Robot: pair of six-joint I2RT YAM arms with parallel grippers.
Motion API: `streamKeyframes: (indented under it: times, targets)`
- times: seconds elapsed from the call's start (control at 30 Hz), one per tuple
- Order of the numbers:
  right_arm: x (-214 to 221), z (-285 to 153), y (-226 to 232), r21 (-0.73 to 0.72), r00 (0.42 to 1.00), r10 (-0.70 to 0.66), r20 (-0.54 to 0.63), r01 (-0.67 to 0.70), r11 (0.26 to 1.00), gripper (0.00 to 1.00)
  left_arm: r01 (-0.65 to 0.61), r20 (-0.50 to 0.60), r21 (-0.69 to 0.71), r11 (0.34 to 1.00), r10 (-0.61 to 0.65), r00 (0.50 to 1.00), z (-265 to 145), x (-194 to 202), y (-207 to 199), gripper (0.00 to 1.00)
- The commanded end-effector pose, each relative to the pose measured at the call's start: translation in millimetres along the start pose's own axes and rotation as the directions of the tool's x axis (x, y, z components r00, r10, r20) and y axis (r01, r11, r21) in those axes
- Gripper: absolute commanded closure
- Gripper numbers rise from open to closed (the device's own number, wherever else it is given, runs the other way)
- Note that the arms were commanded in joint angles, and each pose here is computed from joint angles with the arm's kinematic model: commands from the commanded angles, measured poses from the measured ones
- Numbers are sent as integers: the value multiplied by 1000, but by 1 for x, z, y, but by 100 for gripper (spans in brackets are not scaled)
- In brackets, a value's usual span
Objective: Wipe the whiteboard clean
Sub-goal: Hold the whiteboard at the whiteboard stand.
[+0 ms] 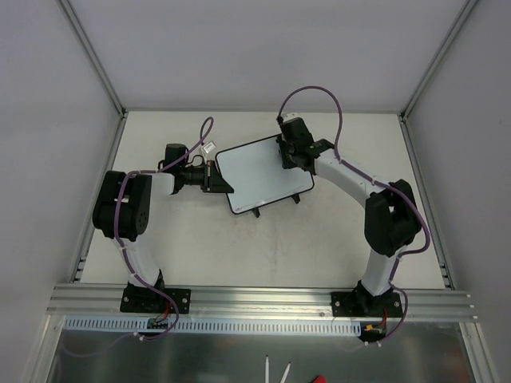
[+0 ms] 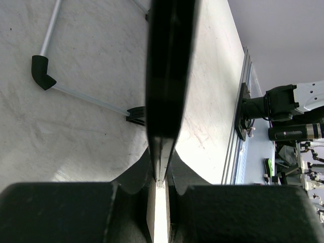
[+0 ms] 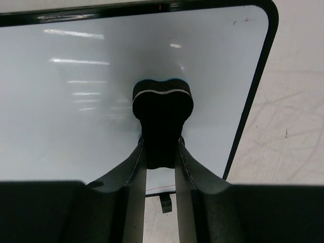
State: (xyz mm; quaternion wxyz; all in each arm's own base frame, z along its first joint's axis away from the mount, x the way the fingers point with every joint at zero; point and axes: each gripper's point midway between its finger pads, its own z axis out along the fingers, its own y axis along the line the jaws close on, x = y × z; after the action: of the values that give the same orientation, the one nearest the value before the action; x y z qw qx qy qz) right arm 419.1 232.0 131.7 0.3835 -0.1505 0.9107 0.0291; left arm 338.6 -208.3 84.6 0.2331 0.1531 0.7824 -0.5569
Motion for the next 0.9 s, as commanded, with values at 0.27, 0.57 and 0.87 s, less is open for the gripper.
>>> streamKeyframes:
  times: [0.27, 0.57, 0.87]
  targets:
    - [39, 19, -25, 106, 999, 35, -32, -31, 994, 100, 2, 17, -41, 999, -1, 1000, -3, -8, 5, 100]
    - [97, 23, -30, 128, 986, 95, -140, -78, 989, 100, 1, 17, -43, 999, -1, 1000, -4, -7, 5, 100]
    - [150, 24, -43, 218, 963, 153, -220, -104, 970, 100, 1, 17, -43, 999, -1, 1000, -4, -7, 5, 100]
